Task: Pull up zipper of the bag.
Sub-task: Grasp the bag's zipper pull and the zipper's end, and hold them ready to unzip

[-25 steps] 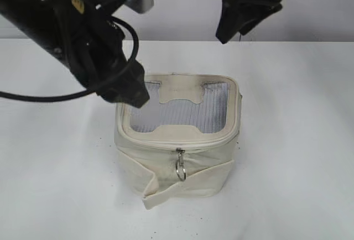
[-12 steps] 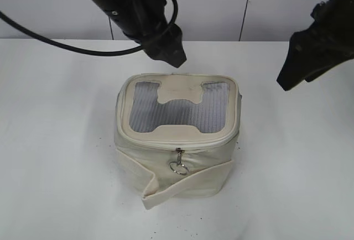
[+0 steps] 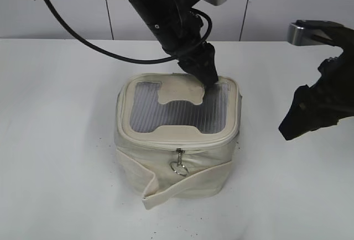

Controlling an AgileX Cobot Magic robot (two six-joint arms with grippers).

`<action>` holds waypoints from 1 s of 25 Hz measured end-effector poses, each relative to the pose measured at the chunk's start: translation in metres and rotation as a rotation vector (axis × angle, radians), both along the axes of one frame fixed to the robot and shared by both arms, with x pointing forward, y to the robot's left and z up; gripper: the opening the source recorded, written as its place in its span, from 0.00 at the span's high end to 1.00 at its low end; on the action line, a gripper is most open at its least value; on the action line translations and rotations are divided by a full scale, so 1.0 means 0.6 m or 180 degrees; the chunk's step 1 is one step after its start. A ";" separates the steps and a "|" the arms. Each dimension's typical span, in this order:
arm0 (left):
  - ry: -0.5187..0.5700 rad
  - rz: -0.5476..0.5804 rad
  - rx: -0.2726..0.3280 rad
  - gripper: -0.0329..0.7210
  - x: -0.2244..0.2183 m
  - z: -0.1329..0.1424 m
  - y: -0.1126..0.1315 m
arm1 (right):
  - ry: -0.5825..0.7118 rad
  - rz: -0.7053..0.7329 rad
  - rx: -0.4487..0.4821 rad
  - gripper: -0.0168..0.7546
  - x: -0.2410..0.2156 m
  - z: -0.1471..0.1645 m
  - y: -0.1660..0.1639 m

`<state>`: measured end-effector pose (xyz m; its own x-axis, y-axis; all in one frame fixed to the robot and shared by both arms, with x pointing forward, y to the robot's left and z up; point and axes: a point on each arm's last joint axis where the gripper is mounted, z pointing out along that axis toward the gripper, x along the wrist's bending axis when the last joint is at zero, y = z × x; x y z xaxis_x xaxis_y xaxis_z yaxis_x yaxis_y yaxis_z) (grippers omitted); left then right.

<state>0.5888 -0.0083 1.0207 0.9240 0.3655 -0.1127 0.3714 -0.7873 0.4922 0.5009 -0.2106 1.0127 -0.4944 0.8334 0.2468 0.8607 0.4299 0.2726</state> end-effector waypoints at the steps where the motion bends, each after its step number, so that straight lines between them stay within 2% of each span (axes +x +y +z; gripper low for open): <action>1: 0.0066 -0.0018 -0.0015 0.35 0.002 -0.005 -0.004 | -0.0001 -0.0010 0.0020 0.34 -0.002 -0.005 0.000; 5: 0.0214 -0.0040 -0.0059 0.35 0.008 -0.023 -0.015 | -0.0146 -0.0004 0.0161 0.34 0.001 -0.008 0.006; 10: 0.0431 -0.0071 -0.0023 0.38 0.008 -0.043 -0.016 | -0.0261 0.0083 0.0350 0.34 0.015 -0.018 0.017; 11: 0.0459 -0.0076 -0.0030 0.42 0.007 -0.043 -0.017 | -0.0245 0.0108 0.0360 0.34 0.018 -0.025 0.018; 13: 0.0507 -0.0090 -0.0035 0.57 0.005 -0.043 -0.017 | -0.0187 0.0133 0.0370 0.34 0.024 -0.039 0.021; 15: 0.0523 -0.0122 -0.0026 0.79 0.004 -0.041 -0.017 | -0.0172 0.0144 0.0353 0.34 0.029 -0.049 0.021; 17: 0.0514 -0.0195 -0.0014 0.88 0.002 -0.041 -0.016 | -0.0226 0.0166 0.0338 0.34 0.035 -0.057 0.022; 25: 0.0511 -0.0230 -0.0013 0.88 0.002 -0.041 -0.016 | -0.0505 0.0412 0.0480 0.34 0.046 -0.089 0.031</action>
<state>0.5898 -0.0180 0.9964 0.9179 0.2979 -0.2622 0.3879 -0.8130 0.4343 0.5287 -0.1922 0.9595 -0.6372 0.7203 0.2743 0.7424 0.4781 0.4693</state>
